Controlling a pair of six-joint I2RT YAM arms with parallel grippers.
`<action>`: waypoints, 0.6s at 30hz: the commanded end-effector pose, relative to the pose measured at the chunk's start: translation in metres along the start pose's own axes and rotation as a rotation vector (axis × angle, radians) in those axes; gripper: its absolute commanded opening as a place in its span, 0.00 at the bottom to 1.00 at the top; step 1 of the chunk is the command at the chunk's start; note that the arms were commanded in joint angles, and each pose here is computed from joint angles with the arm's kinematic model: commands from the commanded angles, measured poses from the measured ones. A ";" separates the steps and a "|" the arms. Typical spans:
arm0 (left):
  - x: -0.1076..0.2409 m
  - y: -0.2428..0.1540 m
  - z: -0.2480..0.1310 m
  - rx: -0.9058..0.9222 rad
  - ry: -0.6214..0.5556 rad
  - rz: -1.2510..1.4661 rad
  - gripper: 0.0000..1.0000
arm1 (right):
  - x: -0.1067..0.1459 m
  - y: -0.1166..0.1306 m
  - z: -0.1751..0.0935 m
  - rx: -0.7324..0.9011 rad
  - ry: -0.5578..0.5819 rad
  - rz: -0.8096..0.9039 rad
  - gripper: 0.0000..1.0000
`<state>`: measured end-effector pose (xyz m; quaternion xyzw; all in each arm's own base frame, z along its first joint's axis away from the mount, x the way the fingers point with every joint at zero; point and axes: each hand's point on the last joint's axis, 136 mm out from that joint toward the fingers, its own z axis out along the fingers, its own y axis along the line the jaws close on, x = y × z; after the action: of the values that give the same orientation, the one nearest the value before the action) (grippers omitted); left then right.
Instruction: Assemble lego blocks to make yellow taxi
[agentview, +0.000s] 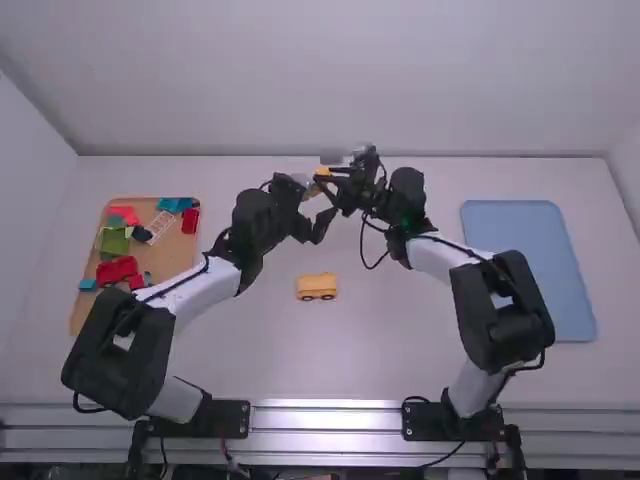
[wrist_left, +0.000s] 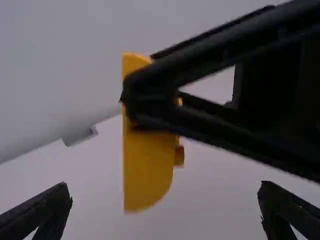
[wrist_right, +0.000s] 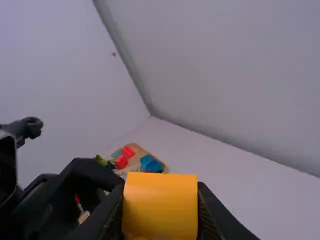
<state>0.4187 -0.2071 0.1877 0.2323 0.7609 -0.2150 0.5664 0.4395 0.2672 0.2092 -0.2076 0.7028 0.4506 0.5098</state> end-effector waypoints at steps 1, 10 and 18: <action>-0.007 0.004 -0.006 -0.044 -0.008 0.000 0.99 | -0.035 -0.017 -0.010 0.107 -0.041 -0.042 0.19; 0.017 0.040 -0.012 -0.245 0.090 -0.019 0.99 | -0.019 -0.038 -0.047 0.443 0.359 -0.220 0.16; 0.014 0.049 -0.019 -0.176 0.082 -0.041 0.99 | 0.060 -0.030 -0.112 0.449 0.878 -0.254 0.16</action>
<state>0.4317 -0.1576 0.1553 0.1680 0.8197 -0.1301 0.5320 0.3787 0.1768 0.1538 -0.2982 0.9111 0.1290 0.2537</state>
